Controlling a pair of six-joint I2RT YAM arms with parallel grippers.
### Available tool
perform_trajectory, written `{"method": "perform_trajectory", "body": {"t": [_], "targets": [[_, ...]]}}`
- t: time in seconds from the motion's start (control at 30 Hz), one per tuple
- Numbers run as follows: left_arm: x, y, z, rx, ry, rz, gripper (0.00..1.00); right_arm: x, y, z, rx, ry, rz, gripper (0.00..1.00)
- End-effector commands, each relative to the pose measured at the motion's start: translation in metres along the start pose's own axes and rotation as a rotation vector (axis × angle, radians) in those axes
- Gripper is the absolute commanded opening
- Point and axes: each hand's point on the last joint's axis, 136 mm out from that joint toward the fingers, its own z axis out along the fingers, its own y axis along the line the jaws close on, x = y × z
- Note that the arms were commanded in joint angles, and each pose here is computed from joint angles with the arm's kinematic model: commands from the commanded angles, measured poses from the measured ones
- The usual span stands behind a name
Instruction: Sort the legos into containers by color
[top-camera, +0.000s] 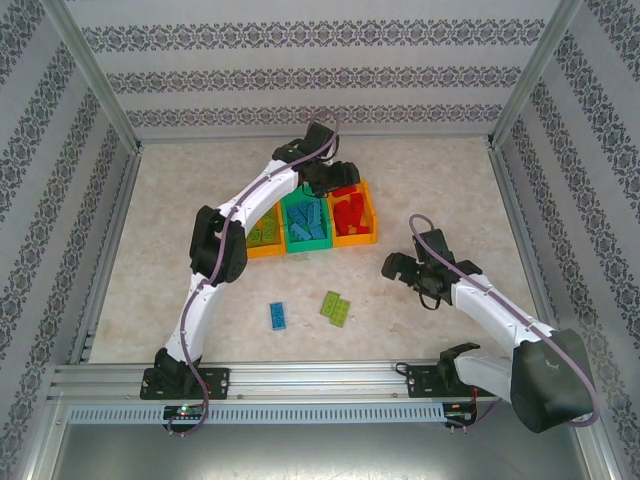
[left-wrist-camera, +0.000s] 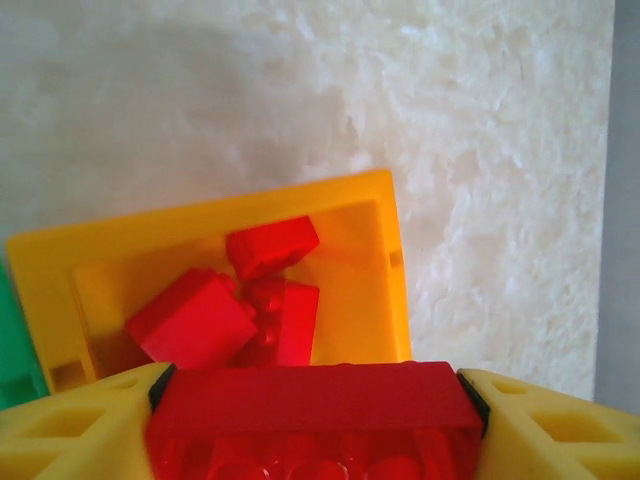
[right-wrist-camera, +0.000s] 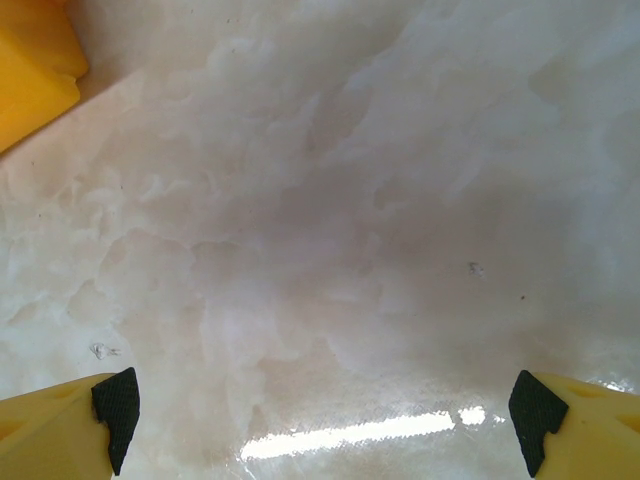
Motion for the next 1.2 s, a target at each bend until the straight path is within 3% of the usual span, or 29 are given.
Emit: {"method": "perform_trajectory", "body": {"t": [0.0,0.17,0.47,0.73,1.17], "targets": [[-0.005,-0.016,-0.007,0.068,0.017,-0.021,0.79,0.005,0.001,0.002,0.001,-0.004,-0.002,0.98],[0.0,-0.018,-0.014,0.072,0.032,-0.007,1.0,0.009,0.015,0.002,-0.021,0.01,-0.079,0.98],[0.009,-0.021,-0.075,0.018,-0.056,0.106,1.0,0.037,0.051,-0.006,-0.054,0.068,-0.275,0.98],[0.044,0.02,-0.117,-0.075,-0.114,0.157,1.0,0.095,0.089,-0.007,-0.031,0.128,-0.331,0.98],[0.084,0.076,-0.141,-0.208,-0.116,0.157,0.99,0.129,0.096,0.022,0.033,0.202,-0.322,0.94]]}}
